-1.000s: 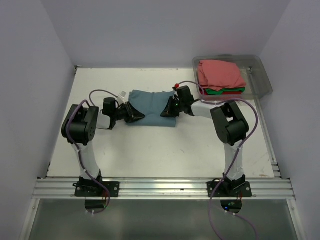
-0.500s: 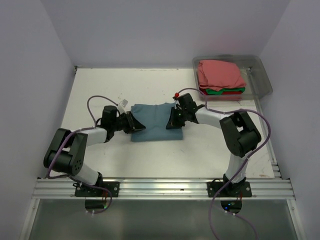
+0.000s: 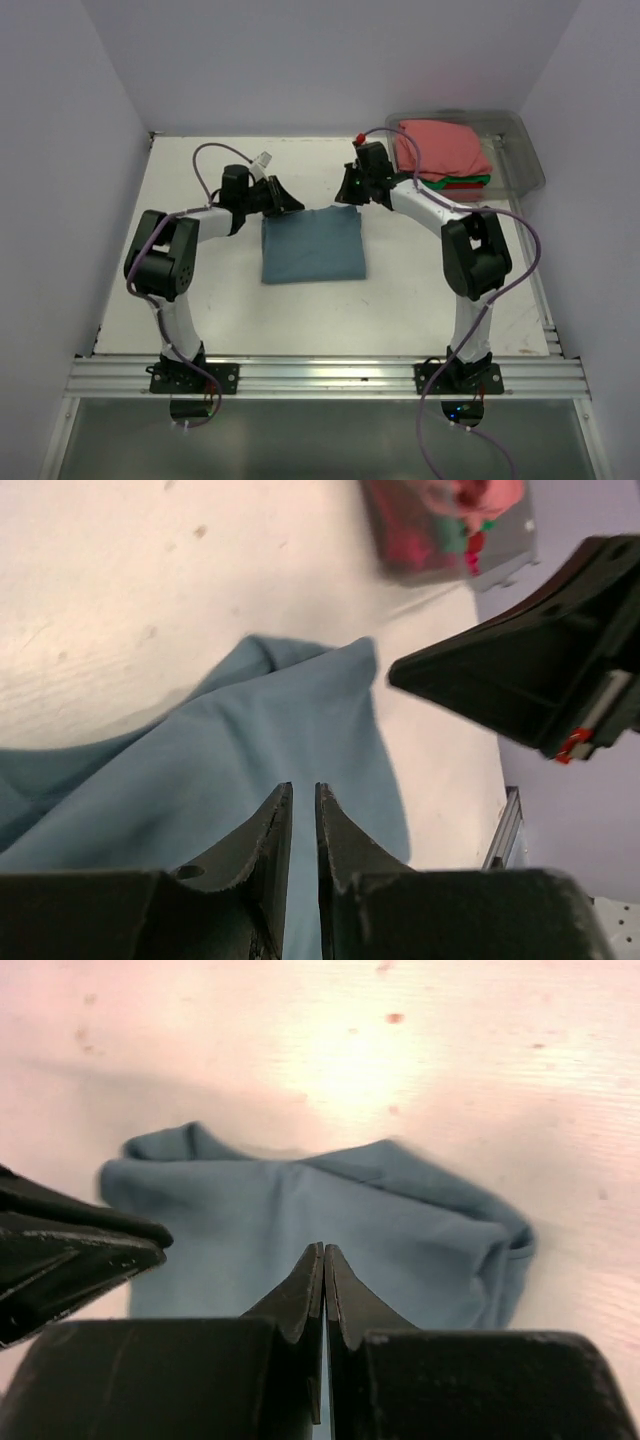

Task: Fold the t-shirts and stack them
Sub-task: Fold the long partially folded tshirt into a neat square

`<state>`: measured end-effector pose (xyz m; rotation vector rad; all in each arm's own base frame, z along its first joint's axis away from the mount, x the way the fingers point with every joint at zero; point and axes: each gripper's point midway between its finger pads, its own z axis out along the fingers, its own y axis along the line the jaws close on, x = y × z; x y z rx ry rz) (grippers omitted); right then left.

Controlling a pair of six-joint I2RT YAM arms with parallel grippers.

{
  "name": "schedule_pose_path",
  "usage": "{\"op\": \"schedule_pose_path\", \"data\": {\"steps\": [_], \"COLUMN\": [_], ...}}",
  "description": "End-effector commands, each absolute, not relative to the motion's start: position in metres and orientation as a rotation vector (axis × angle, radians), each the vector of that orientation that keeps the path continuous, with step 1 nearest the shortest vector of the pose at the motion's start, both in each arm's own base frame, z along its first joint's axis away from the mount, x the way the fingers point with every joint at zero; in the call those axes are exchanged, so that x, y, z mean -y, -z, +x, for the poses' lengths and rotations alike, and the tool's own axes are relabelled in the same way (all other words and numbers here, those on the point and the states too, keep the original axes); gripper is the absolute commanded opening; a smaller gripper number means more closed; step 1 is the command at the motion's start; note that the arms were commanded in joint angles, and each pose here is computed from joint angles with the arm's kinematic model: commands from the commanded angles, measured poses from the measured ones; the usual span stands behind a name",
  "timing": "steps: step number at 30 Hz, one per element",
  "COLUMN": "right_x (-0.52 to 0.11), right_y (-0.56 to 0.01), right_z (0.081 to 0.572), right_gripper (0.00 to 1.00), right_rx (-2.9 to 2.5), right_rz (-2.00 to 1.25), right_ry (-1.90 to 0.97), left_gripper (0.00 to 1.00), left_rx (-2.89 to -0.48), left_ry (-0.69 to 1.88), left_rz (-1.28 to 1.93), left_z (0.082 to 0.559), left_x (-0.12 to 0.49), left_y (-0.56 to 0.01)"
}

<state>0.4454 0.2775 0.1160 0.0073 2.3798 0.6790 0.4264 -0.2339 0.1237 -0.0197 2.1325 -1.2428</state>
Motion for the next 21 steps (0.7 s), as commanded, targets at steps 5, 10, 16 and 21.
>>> {"op": "schedule_pose_path", "data": {"steps": [5, 10, 16, 21], "right_x": [-0.232, -0.220, -0.204, -0.218], "right_y": [-0.050, -0.024, -0.010, -0.035], "right_z": [0.457, 0.451, 0.442, 0.448], "right_gripper": [0.00, 0.00, 0.00, 0.00], "right_rx": [-2.519, -2.566, -2.587, -2.530], "right_rz": [0.136, 0.146, 0.153, 0.097], "right_ry": [-0.387, -0.316, -0.228, -0.331], "left_gripper": [0.15, 0.14, 0.11, 0.11], "left_rx": [-2.320, -2.373, -2.347, -2.273], "left_ry": [1.177, 1.051, 1.005, 0.993], "left_rz": [-0.065, -0.141, -0.315, -0.308], "left_z": [0.427, 0.422, 0.423, 0.436], "left_x": [0.224, 0.195, 0.144, 0.135], "left_y": [-0.038, -0.013, -0.007, -0.034]}}
